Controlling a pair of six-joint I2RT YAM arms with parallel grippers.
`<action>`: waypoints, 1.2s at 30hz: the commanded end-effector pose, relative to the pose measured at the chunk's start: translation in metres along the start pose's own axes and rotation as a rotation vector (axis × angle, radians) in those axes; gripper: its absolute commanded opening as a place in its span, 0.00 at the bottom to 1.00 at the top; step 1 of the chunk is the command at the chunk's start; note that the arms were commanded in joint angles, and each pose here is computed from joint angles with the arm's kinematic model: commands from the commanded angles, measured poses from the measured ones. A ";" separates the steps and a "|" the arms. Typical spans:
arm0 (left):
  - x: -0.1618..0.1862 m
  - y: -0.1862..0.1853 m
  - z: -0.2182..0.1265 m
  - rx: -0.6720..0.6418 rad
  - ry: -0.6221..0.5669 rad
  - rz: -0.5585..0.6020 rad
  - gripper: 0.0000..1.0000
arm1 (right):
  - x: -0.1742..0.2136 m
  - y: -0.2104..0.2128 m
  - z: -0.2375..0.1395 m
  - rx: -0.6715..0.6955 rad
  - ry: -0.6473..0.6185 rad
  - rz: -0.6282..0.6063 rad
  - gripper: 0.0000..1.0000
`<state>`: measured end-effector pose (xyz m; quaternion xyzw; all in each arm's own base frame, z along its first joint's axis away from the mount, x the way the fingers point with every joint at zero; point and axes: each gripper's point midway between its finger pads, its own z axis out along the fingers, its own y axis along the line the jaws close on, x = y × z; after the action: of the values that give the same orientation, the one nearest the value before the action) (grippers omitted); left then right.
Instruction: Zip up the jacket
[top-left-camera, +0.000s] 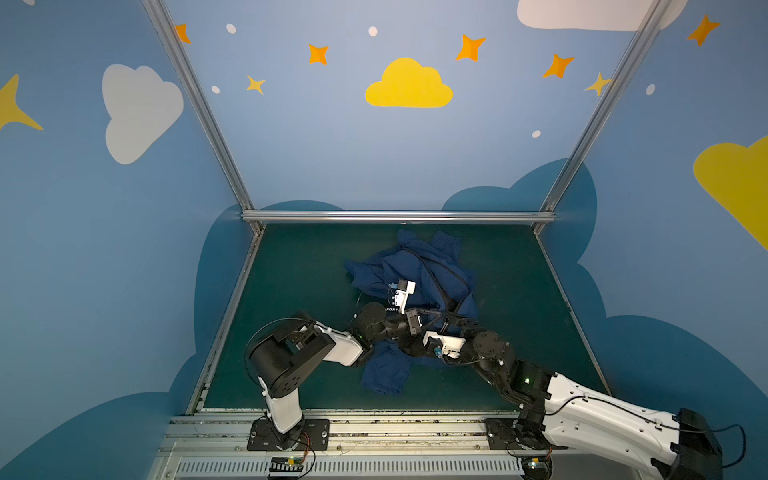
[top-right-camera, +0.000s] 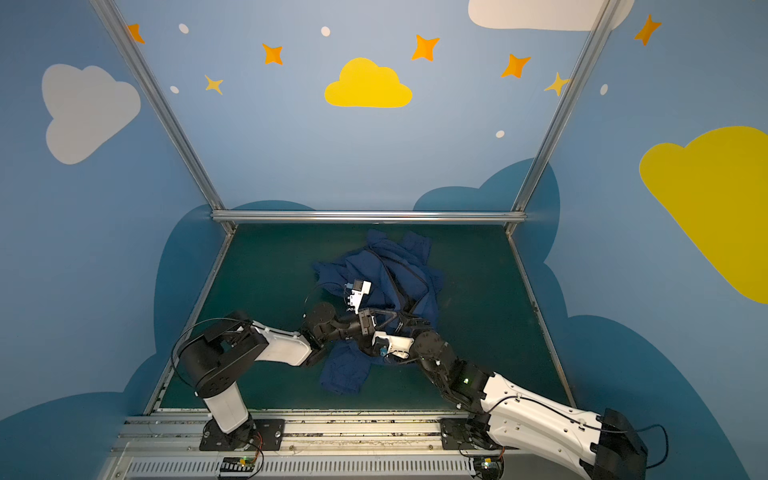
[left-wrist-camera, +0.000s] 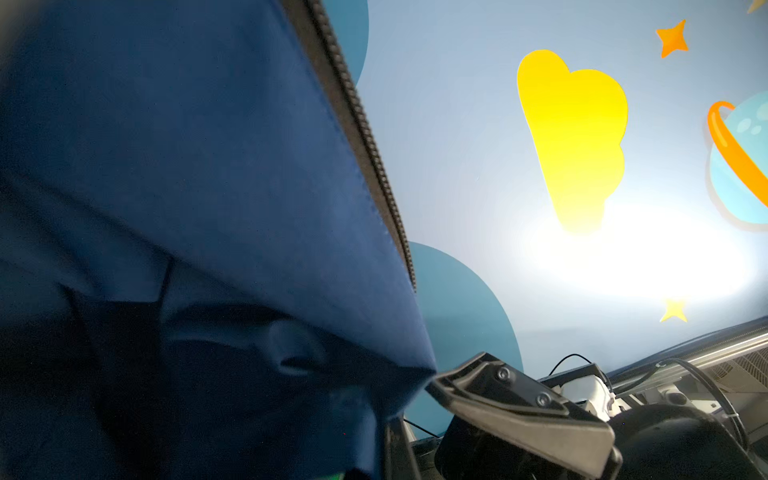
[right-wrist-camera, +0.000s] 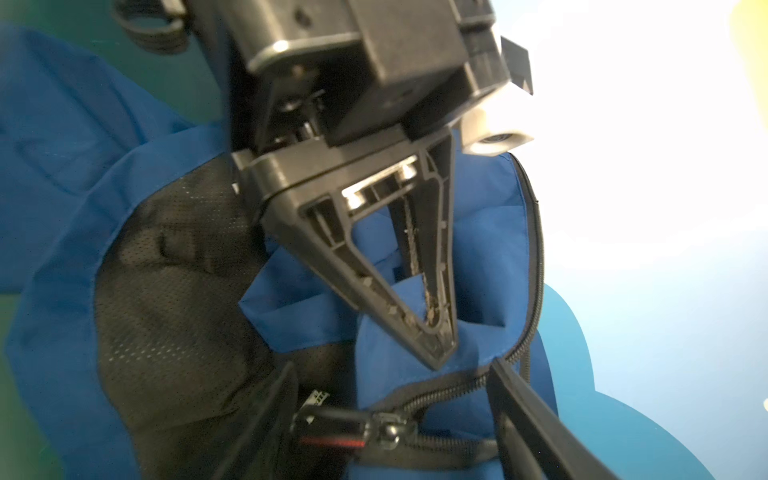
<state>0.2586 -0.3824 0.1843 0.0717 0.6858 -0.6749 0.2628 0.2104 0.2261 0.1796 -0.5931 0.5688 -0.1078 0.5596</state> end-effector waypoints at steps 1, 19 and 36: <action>-0.018 -0.014 -0.005 0.037 -0.045 0.036 0.03 | -0.015 -0.010 -0.011 -0.039 -0.043 0.076 0.73; -0.058 -0.010 -0.048 -0.012 -0.098 0.072 0.03 | -0.104 -0.027 0.016 -0.260 -0.106 0.238 0.73; -0.058 0.000 -0.090 -0.078 -0.141 0.064 0.03 | -0.219 -0.123 0.047 -0.239 -0.241 0.580 0.83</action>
<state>0.2865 -0.2830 0.2005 0.0226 0.6934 -0.6437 0.3230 0.2281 0.3718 0.3168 -0.5452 0.6299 0.1210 0.5397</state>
